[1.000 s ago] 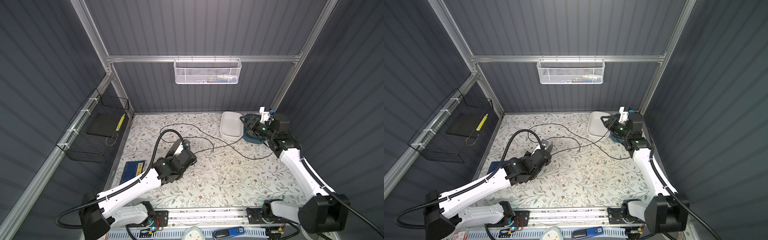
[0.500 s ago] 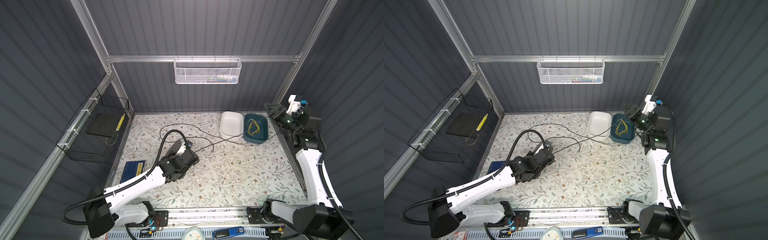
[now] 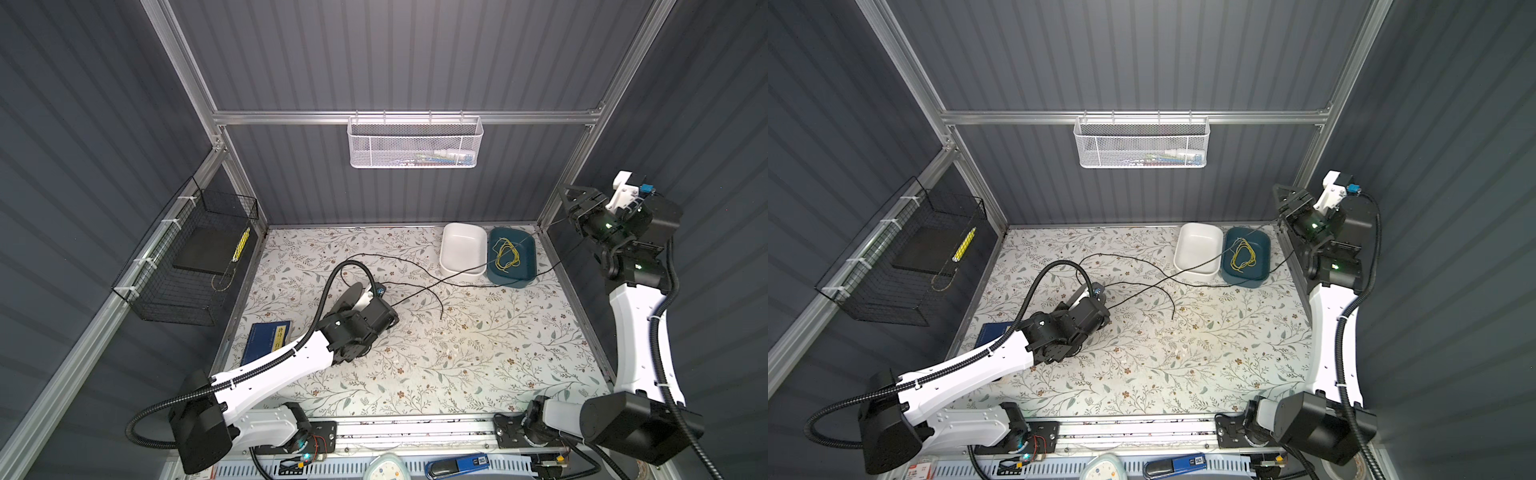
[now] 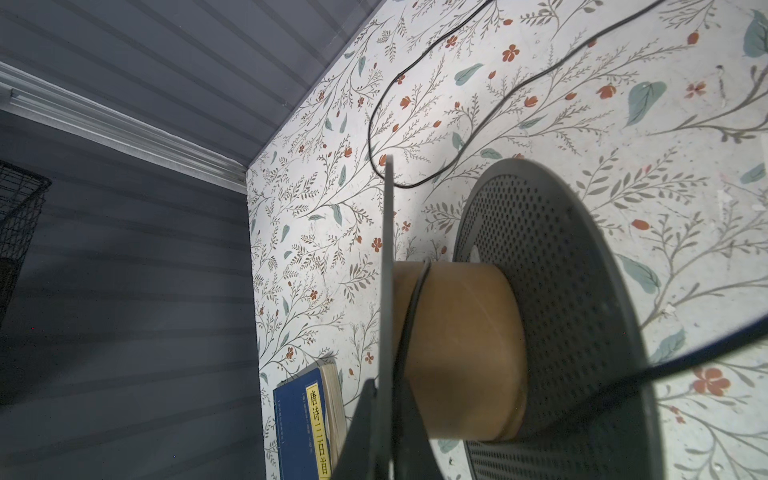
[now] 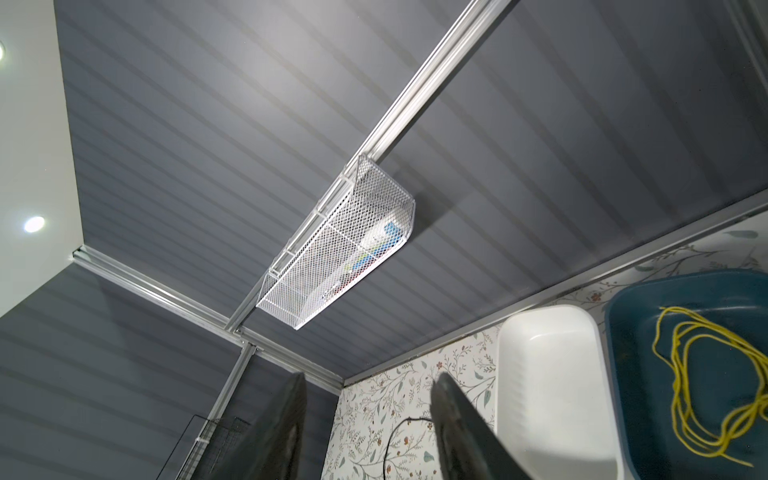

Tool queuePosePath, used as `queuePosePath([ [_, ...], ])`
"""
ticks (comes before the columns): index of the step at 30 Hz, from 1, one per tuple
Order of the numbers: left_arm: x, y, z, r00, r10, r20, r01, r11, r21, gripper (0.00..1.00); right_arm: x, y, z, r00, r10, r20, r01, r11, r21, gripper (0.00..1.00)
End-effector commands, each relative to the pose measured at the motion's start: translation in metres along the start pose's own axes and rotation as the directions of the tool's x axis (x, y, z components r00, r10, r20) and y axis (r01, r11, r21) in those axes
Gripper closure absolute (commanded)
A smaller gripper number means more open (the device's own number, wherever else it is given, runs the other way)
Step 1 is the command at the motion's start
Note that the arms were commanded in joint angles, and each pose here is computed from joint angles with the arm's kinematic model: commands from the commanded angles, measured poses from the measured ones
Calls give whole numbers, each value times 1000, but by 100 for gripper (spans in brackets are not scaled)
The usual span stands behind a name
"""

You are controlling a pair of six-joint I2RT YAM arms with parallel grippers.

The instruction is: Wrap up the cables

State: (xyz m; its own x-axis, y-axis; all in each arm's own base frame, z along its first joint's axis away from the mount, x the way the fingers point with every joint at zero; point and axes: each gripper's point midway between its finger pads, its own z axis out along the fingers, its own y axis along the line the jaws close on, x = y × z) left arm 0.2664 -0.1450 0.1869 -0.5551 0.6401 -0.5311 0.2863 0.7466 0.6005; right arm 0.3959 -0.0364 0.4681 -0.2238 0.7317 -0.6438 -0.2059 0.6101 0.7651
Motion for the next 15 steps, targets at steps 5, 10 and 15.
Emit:
queuePosePath([
  [5,3,26,0,999,-40,-2,40,999,-8,100,-35,15,-16,997,-24,68,25,1000,-13,52],
  [10,-2,26,-12,1000,-1,3,1,997,82,100,-19,10,1,999,-23,43,24,1000,-20,91],
  [15,-19,14,-45,997,21,72,-41,956,292,100,6,-12,32,998,-56,24,54,996,66,100],
])
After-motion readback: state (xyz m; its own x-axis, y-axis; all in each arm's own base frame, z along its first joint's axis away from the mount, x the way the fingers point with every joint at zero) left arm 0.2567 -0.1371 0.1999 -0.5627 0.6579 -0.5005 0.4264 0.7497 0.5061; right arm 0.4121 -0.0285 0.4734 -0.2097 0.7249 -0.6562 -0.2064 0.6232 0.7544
